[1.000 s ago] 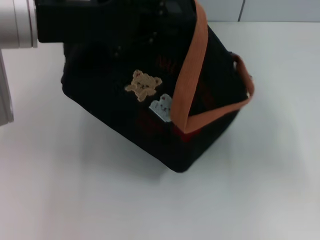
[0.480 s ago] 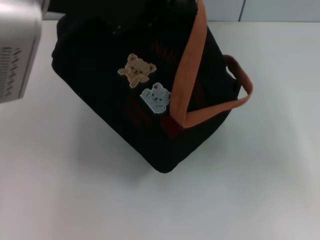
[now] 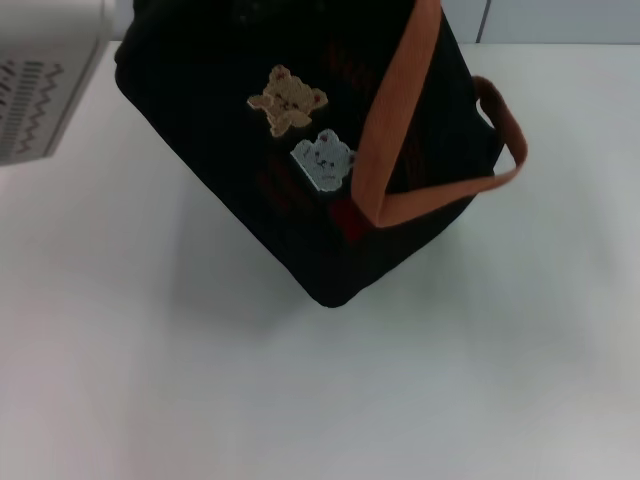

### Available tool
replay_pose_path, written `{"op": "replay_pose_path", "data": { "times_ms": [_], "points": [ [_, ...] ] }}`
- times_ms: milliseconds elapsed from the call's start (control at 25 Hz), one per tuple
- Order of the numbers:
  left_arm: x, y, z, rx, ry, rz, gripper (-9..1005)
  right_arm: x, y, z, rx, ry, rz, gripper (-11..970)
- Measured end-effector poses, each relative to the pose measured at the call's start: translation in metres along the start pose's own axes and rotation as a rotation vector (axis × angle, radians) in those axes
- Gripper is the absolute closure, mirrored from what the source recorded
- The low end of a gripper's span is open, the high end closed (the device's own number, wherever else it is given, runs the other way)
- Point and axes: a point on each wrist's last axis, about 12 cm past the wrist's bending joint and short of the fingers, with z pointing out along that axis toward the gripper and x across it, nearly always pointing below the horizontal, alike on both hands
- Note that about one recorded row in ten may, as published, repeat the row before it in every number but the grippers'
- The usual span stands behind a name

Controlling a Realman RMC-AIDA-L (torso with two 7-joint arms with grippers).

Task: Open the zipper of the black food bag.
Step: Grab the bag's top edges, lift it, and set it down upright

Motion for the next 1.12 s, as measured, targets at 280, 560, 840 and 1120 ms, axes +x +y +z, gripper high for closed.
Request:
{"op": "replay_pose_path", "data": {
  "times_ms": [280, 560, 840, 1120],
  "points": [
    [-0.001, -0.001, 0.004, 0.014, -0.008, 0.011, 847, 0.000, 0.000, 0.001, -0.001, -0.002, 0.002, 240],
    [0.006, -0.004, 0.001, -0.008, 0.043, -0.012, 846, 0.001, 0.000, 0.003, -0.003, -0.006, 0.005, 240],
    [0.041, -0.024, -0.021, -0.182, 0.147, -0.229, 845, 0.004, 0.001, 0.005, -0.003, -0.011, 0.003, 240],
    [0.050, -0.042, -0.035, -0.238, 0.164, -0.280, 845, 0.002, 0.000, 0.010, -0.013, -0.015, -0.003, 240]
  ]
}}
